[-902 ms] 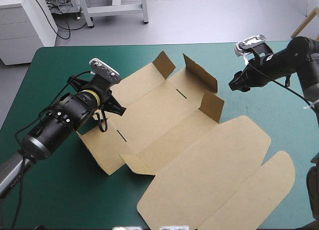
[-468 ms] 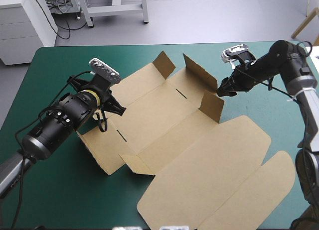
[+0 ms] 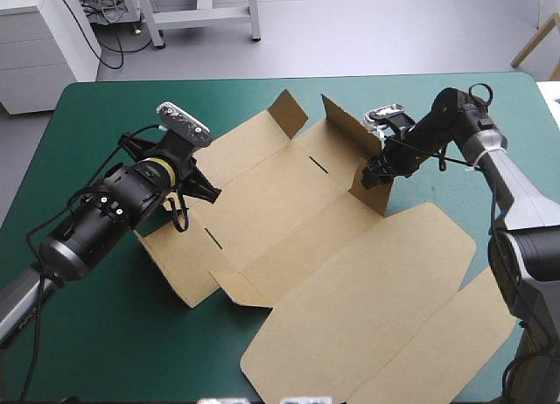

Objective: Fold the box

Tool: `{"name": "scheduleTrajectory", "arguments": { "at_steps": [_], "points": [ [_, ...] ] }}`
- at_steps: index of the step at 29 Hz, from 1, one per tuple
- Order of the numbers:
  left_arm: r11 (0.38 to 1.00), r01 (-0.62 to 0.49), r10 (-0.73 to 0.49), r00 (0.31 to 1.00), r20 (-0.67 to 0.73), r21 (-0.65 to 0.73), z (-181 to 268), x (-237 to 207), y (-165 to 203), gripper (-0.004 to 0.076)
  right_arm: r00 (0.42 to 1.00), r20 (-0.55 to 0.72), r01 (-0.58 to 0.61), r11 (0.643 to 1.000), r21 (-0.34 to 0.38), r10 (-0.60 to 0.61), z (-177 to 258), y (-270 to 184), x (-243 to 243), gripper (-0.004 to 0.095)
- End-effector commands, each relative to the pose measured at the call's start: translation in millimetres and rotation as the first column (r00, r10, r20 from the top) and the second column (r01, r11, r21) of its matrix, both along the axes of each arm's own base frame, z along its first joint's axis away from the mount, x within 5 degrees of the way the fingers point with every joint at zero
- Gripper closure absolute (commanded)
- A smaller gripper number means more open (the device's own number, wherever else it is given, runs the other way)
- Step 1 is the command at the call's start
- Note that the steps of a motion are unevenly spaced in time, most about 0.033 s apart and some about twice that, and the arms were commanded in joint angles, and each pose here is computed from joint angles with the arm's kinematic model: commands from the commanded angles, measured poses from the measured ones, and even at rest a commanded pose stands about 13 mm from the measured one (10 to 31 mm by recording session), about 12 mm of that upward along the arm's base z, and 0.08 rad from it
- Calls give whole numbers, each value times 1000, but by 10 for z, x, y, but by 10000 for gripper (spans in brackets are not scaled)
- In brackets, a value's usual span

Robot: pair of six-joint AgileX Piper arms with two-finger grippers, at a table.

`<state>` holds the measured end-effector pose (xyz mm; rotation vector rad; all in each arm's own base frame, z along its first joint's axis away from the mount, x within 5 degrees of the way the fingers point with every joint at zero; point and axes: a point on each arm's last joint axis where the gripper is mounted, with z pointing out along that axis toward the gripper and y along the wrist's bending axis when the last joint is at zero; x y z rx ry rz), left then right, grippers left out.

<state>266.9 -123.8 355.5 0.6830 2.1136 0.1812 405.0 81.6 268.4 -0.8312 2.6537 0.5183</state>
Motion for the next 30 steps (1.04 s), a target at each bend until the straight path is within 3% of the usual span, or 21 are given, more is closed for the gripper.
{"name": "scheduleTrajectory", "arguments": {
  "at_steps": [1, 18, 23, 29, 30],
  "points": [
    [999, 23, -18, 995, 99, -45, 238, -35, 3, 734, 998, 70, -2, 999, 32, -1, 224, 10, -27, 382],
    [999, 22, -18, 995, 97, -49, 237, -35, 1, 734, 999, -9, -52, 997, 50, 52, -13, 173, 9, 394],
    [999, 22, -18, 995, 97, -49, 237, -35, 1, 734, 998, 2, -63, 997, 45, 63, -22, 239, 8, 573],
    [999, 19, -15, 996, 92, -46, 233, -37, 5, 734, 998, 4, -63, 997, 41, 63, -23, 236, 10, 930],
    [999, 19, -15, 996, 92, -46, 233, -37, 5, 734, 998, 4, -63, 997, 41, 63, -23, 236, 10, 926]
  ]
}}
